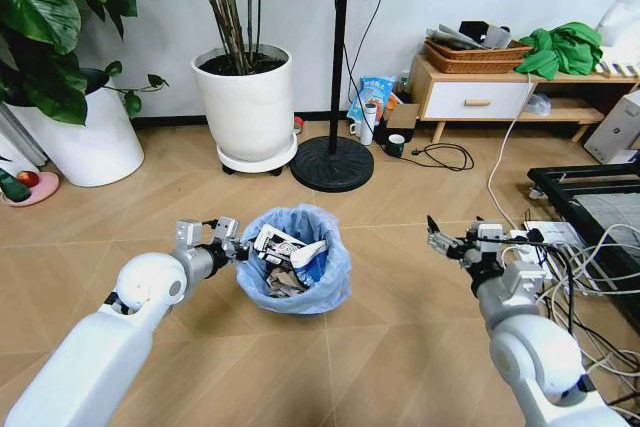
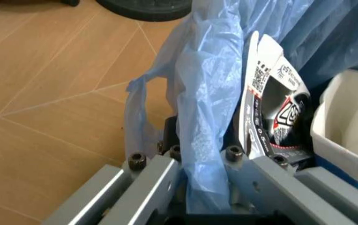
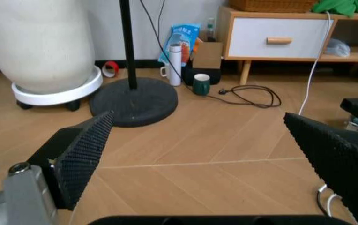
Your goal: Pick up the trash bin and place the garbage on the floor into it.
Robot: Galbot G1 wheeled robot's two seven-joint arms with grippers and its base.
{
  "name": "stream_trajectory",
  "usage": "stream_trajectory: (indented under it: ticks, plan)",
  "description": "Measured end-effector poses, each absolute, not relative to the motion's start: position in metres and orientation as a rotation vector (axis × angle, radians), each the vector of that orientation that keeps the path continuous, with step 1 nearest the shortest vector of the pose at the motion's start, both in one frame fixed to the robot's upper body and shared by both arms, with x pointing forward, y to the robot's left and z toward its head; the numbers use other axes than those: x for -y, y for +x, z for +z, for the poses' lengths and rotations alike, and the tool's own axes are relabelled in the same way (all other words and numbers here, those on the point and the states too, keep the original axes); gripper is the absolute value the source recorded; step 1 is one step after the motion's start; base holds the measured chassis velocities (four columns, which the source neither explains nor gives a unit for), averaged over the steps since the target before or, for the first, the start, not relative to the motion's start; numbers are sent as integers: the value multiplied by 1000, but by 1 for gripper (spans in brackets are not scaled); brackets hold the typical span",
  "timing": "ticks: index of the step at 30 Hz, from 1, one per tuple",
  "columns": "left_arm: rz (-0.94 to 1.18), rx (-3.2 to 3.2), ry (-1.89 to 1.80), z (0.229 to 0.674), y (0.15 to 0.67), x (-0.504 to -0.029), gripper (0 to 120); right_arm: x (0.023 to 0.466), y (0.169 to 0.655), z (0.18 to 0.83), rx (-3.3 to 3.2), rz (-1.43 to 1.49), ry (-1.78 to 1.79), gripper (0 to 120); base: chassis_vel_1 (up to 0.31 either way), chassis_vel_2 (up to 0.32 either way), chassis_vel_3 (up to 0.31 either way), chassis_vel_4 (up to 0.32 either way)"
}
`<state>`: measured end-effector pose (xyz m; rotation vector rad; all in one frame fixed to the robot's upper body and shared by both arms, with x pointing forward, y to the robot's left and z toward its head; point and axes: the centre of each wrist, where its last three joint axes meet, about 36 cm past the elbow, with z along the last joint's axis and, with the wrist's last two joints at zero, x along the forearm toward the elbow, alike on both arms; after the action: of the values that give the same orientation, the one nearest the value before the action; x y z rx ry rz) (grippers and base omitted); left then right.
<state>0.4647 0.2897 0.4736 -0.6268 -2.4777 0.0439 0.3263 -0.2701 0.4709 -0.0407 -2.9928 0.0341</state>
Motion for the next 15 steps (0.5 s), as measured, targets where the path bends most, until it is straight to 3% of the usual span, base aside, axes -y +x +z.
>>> stream_trajectory:
  ticks: [15]
  plan:
    - [37,2483,-607,475,457,-296,0,265,317,463,2996,58,-50,100,22,18,-24,-19]
